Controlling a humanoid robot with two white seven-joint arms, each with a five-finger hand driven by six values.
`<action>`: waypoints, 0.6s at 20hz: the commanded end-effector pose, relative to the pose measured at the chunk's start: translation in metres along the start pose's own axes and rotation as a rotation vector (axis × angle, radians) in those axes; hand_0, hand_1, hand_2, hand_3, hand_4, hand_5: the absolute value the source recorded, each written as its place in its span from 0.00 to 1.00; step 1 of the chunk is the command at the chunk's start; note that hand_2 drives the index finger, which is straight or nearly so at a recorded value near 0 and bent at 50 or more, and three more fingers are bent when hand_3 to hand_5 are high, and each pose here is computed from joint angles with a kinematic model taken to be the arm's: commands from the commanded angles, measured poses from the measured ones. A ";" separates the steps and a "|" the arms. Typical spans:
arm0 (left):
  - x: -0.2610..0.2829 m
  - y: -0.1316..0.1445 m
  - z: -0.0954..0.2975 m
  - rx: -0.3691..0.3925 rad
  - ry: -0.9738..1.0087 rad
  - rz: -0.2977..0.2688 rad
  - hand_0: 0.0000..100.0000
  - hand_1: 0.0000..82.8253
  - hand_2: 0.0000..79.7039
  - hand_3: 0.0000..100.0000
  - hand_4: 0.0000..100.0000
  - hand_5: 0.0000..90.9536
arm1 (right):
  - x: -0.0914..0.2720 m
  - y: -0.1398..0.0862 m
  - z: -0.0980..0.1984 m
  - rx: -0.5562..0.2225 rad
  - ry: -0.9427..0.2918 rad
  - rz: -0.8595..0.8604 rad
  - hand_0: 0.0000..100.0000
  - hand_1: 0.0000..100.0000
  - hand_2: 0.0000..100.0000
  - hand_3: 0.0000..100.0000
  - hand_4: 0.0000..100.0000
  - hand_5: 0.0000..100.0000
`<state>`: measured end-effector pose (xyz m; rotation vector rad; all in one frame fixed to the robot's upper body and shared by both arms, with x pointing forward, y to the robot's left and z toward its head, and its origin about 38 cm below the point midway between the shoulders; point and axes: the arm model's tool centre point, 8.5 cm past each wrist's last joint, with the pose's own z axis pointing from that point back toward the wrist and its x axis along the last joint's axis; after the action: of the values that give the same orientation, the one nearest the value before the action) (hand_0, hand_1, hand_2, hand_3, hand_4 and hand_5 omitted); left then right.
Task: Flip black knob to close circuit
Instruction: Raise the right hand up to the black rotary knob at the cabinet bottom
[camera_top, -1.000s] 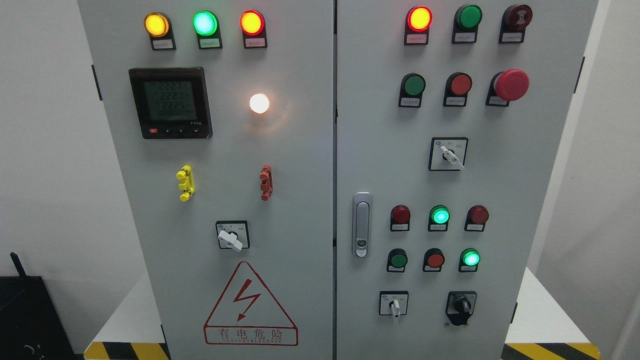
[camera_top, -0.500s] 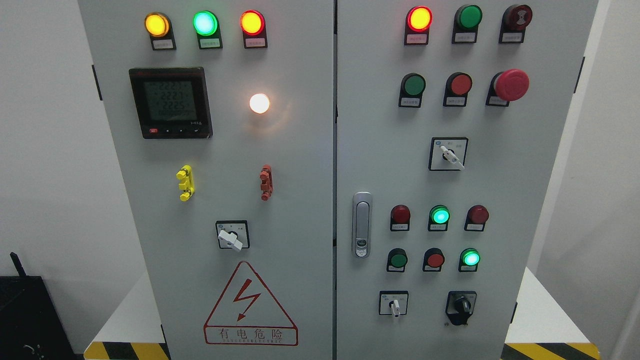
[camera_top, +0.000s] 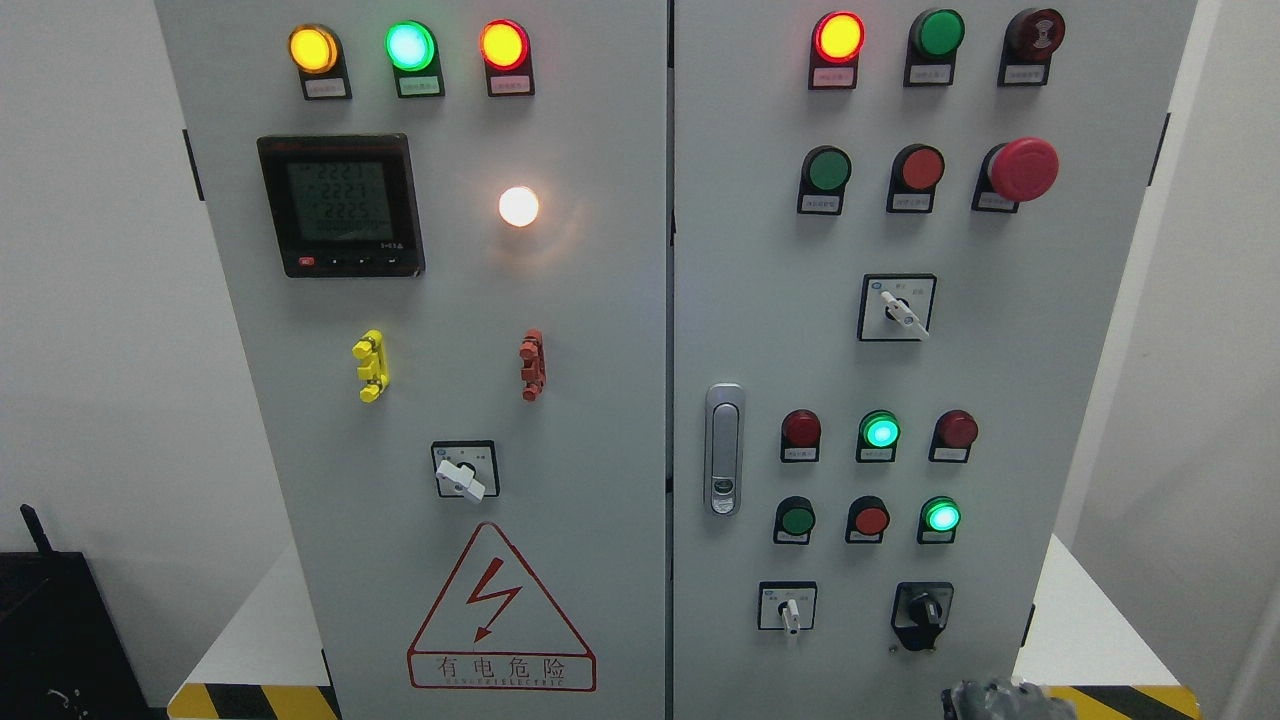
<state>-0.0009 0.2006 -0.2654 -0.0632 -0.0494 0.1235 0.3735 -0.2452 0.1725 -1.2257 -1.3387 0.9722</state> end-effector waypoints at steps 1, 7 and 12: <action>-0.001 0.000 0.000 0.000 0.002 0.000 0.12 0.67 0.00 0.00 0.00 0.00 | -0.012 0.010 -0.024 0.024 0.027 0.030 0.00 0.00 0.93 1.00 0.89 0.82; 0.000 0.000 0.000 0.000 0.000 0.000 0.12 0.67 0.00 0.00 0.00 0.00 | -0.031 0.005 -0.030 0.022 0.043 0.063 0.00 0.00 0.93 1.00 0.89 0.82; 0.001 0.000 0.000 0.000 -0.001 0.000 0.12 0.67 0.00 0.00 0.00 0.00 | -0.048 0.003 -0.029 0.022 0.071 0.086 0.00 0.00 0.93 1.00 0.89 0.82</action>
<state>-0.0007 0.2006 -0.2654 -0.0633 -0.0497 0.1234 0.3963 -0.2611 0.1741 -1.2598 -1.3097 0.9757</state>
